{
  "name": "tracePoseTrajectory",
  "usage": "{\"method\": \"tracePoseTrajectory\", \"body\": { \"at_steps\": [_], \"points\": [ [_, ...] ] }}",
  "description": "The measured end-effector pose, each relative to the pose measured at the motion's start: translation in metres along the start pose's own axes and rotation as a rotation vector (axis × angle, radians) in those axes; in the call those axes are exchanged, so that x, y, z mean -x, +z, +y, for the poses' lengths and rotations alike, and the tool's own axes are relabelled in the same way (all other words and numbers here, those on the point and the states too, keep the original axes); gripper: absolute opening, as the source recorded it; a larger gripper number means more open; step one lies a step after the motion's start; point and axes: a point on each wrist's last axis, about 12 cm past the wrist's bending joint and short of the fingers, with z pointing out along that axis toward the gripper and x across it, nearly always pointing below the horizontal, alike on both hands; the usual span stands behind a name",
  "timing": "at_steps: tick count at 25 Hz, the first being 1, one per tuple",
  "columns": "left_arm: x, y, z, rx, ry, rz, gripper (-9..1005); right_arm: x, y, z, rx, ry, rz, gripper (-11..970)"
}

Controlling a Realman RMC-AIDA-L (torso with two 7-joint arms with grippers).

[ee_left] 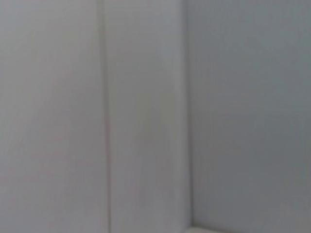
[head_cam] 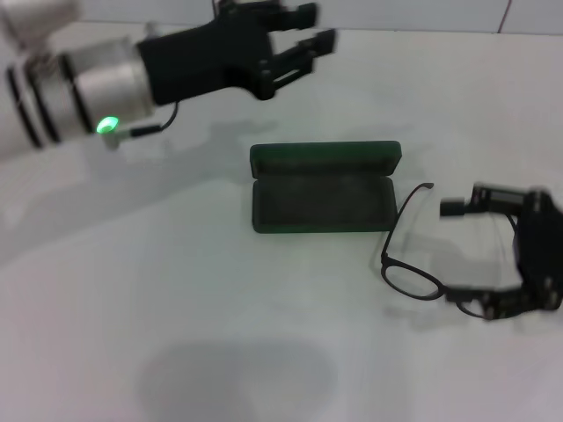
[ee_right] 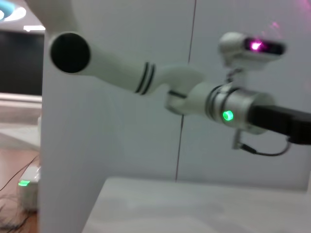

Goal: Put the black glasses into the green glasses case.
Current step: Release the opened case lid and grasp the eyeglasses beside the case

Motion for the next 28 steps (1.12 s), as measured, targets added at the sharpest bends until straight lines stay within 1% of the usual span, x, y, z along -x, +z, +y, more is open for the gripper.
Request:
{"method": "tracePoseTrajectory", "body": {
  "at_steps": [2,5,9,10,11,12,15,17,20,22,25,28],
  "points": [
    [-0.018,-0.010,-0.005,0.043,-0.059,-0.051,372,0.016,-0.004,-0.012,0.019,0.026,0.071,806],
    [-0.036,-0.017,-0.010,0.079,-0.121,-0.075,368,0.041,-0.003,-0.027,0.024,0.045,0.232,804],
    [-0.045,-0.019,-0.013,0.092,-0.136,-0.073,368,0.072,0.010,-0.043,0.021,0.119,0.501,801],
    [-0.046,-0.019,-0.014,0.094,-0.136,-0.071,368,0.082,0.019,-0.048,0.027,0.149,0.585,800],
    [-0.048,-0.019,-0.014,0.095,-0.136,-0.070,369,0.085,0.023,-0.050,0.036,0.170,0.630,800],
    [-0.049,-0.019,-0.015,0.097,-0.136,-0.069,369,0.091,0.033,-0.054,0.057,0.186,0.681,799],
    [-0.051,-0.019,-0.015,0.100,-0.135,-0.069,369,0.096,0.053,-0.056,0.105,0.215,0.804,737],
    [-0.052,-0.018,-0.015,0.100,-0.140,-0.067,369,0.095,0.066,-0.056,0.128,0.209,0.880,695],
    [-0.052,-0.018,-0.015,0.100,-0.144,-0.067,369,0.090,0.083,-0.052,0.150,0.183,0.975,608],
    [-0.052,-0.018,-0.015,0.101,-0.145,-0.067,369,0.087,0.091,-0.050,0.152,0.164,1.011,550],
    [-0.053,-0.018,-0.015,0.105,-0.151,-0.065,370,0.082,0.103,-0.046,0.163,0.139,1.063,553],
    [-0.053,-0.019,-0.015,0.105,-0.157,-0.065,370,0.078,0.109,-0.042,0.165,0.119,1.087,555]
  ]
}}
